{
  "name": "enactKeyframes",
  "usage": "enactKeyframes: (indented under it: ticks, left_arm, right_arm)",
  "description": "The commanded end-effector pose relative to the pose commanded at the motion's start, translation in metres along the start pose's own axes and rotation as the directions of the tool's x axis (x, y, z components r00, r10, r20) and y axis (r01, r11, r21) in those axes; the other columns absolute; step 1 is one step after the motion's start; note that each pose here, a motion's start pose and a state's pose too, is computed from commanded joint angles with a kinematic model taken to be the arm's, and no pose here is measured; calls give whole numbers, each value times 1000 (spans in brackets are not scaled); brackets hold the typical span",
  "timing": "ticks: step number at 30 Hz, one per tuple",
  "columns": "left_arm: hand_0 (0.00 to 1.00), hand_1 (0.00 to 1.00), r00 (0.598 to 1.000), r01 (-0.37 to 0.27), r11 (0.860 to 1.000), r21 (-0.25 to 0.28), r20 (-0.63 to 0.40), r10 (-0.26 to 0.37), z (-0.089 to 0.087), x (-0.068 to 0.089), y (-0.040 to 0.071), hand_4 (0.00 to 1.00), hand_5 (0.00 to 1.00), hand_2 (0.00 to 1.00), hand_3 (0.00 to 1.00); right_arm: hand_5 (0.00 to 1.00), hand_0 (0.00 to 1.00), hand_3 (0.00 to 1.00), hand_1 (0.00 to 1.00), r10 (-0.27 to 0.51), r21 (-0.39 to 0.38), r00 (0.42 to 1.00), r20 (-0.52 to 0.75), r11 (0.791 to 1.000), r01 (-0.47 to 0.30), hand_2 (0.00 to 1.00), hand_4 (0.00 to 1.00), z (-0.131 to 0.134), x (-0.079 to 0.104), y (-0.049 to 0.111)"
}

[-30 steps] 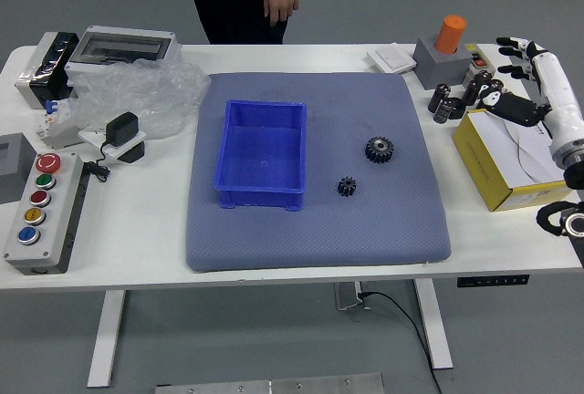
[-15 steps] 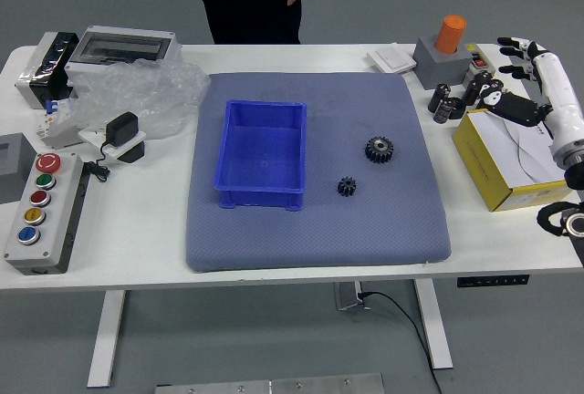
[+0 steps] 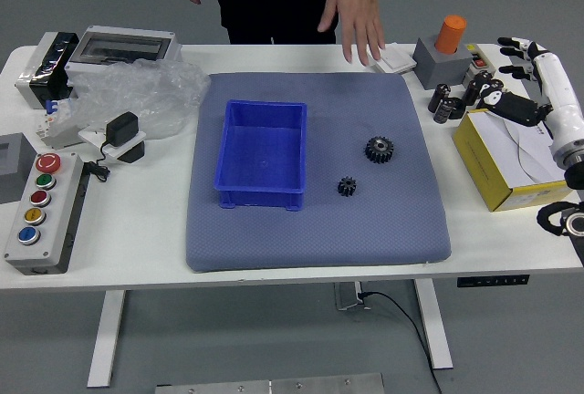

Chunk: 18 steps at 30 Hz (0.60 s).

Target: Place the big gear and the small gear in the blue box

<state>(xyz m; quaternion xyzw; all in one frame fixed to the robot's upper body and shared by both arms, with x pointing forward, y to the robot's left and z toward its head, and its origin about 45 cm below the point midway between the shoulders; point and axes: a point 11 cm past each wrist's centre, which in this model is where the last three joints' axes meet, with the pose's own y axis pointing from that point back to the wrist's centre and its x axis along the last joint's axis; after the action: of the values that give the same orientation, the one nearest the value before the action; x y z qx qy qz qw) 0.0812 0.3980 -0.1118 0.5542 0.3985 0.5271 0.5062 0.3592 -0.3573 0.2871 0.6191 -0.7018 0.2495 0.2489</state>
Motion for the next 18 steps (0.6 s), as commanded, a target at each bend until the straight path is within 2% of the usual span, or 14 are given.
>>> enactKeyframes:
  ticks: [18]
  left_arm:
    - [725, 675, 1000, 1, 1000, 7, 2, -1, -2, 0, 0, 422, 15, 677, 681]
  right_arm:
    - [158, 791, 820, 716, -14, -6, 1000, 6, 1000, 14, 821, 663, 0, -4, -1]
